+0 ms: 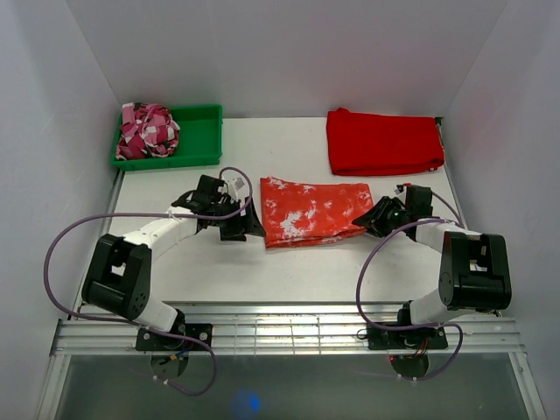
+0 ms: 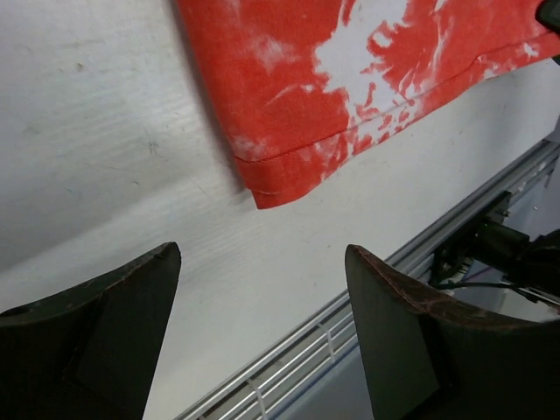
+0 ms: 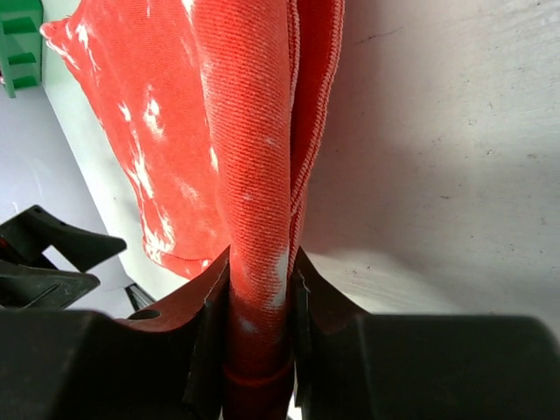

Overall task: Fold and stack the trousers
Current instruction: Neatly place the folded trousers to the corner

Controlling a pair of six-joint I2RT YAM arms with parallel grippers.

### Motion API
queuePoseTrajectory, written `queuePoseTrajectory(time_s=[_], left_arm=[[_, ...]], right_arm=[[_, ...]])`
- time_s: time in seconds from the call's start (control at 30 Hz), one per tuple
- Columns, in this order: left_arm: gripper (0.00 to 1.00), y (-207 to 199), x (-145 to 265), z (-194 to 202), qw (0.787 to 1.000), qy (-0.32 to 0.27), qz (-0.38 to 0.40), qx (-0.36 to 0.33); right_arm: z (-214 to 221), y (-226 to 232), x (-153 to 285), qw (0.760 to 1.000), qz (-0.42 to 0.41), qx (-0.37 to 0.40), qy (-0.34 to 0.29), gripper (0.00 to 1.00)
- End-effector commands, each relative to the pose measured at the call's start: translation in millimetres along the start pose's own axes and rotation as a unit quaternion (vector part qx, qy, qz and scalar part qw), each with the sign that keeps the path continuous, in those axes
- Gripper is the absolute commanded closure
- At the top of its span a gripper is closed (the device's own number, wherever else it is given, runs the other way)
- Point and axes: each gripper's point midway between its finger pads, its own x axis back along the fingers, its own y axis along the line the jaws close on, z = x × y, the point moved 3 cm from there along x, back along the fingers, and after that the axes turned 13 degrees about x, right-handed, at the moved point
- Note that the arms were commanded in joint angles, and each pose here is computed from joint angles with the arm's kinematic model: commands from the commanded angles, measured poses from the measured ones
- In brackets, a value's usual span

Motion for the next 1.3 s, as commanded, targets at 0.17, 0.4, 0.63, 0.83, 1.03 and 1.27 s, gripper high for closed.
queuePoseTrajectory(time_s=[0.17,0.4,0.63,0.83,1.03,1.27], left_arm=[[0.18,-6,-29,8,0.995,0.027,0.061,0.076],[0.28,-1,-67,0,0.991,0.029,0.053,0.118],[0.70,-2,-78,-8,0.988,0.016,0.039,0.147],[1.00,-47,-59,-27,0.987,-0.006,0.120,0.103],[1.00,-105,-17,-56,0.983,-0.084,0.147,-0.069],[1.00,-170,-12,-120,0.946,-0.171,0.172,-0.212]], right_arm=[[-2,-3,3,0.999,0.010,0.054,-0.003,0.92],[-5,-6,2,0.997,0.021,0.069,0.015,0.92],[-8,-7,4,0.996,0.030,0.078,0.009,0.92],[-26,7,14,0.992,0.027,0.127,-0.003,0.92],[-96,54,56,0.961,0.053,0.258,-0.083,0.92],[-167,95,100,0.904,0.093,0.364,-0.206,0.92]])
